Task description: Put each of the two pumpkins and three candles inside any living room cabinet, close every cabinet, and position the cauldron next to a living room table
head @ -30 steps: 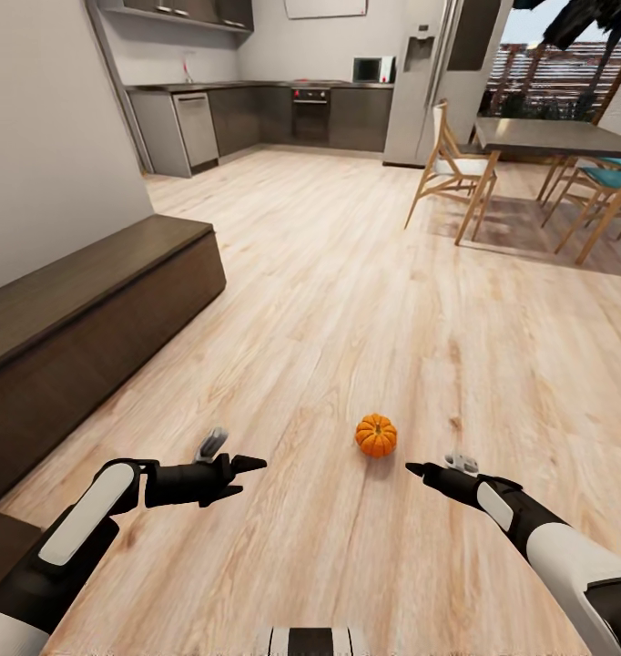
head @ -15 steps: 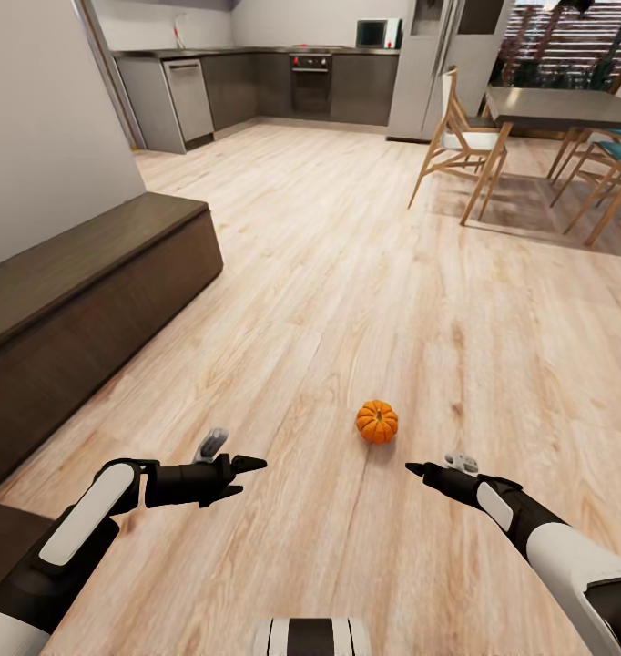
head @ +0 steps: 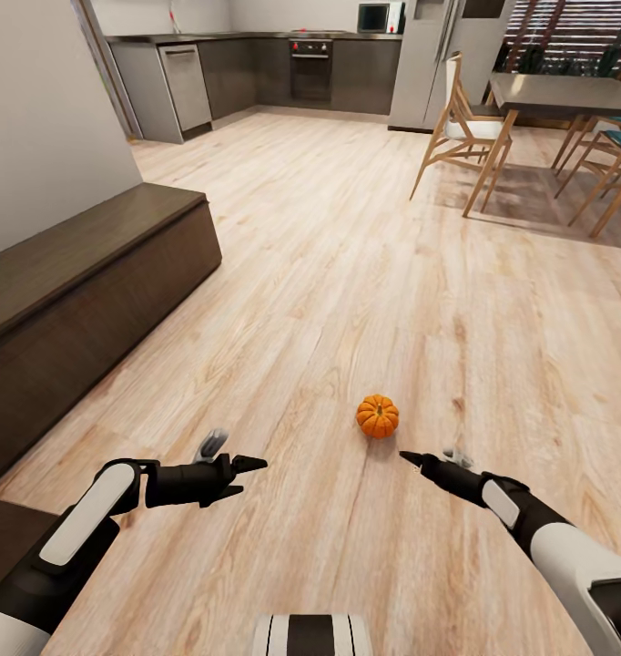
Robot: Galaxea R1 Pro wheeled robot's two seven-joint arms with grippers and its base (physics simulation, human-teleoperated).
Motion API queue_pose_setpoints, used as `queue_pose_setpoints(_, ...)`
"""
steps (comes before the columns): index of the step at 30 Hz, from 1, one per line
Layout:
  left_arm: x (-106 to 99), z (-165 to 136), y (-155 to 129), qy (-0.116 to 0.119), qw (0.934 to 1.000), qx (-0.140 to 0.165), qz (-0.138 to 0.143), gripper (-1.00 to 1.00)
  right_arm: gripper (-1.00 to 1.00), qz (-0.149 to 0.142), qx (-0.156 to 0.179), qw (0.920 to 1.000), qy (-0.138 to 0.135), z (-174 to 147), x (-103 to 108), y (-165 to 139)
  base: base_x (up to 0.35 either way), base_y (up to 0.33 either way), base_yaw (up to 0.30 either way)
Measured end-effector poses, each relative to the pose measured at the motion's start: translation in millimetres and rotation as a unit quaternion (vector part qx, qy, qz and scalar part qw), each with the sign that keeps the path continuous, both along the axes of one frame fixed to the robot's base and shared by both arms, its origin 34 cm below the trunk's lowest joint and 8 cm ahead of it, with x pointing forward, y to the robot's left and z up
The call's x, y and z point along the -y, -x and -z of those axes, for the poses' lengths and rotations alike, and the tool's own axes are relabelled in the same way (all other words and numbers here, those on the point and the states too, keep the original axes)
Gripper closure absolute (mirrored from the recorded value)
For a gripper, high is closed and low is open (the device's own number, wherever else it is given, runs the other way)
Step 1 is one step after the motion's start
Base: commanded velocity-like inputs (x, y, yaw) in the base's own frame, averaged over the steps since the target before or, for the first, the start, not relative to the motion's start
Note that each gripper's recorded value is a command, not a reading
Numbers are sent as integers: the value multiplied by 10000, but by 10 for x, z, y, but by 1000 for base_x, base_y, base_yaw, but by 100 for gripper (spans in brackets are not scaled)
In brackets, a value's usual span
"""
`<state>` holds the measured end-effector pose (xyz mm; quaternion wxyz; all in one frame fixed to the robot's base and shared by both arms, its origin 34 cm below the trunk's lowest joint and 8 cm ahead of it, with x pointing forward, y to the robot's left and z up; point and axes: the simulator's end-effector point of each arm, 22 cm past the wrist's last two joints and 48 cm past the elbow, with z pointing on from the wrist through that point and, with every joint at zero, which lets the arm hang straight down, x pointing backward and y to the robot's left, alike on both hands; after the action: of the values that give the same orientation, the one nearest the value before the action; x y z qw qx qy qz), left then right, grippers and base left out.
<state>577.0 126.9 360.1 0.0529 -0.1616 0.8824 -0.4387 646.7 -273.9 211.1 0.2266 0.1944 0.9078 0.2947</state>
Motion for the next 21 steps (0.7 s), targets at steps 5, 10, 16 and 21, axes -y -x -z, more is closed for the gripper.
queue_pose_setpoints(5,12,-2,8,5,10000,2,20,-100,-100,354,-22,9944,-993,-214,-181,-63,0,0,0)
queue_pose_setpoints(10,3,-2,6,-2,10000,5,18,-100,-100,949,-131,9894,-1089,-185,-54,-132,10,0,0)
queue_pose_setpoints(16,7,-6,8,-5,10000,11,25,-100,-100,1969,-259,9786,-546,-25,419,-214,221,0,0)
queue_pose_setpoints(21,18,-8,11,3,10000,12,35,-100,-100,2059,-455,9759,-565,23,437,-159,74,0,0)
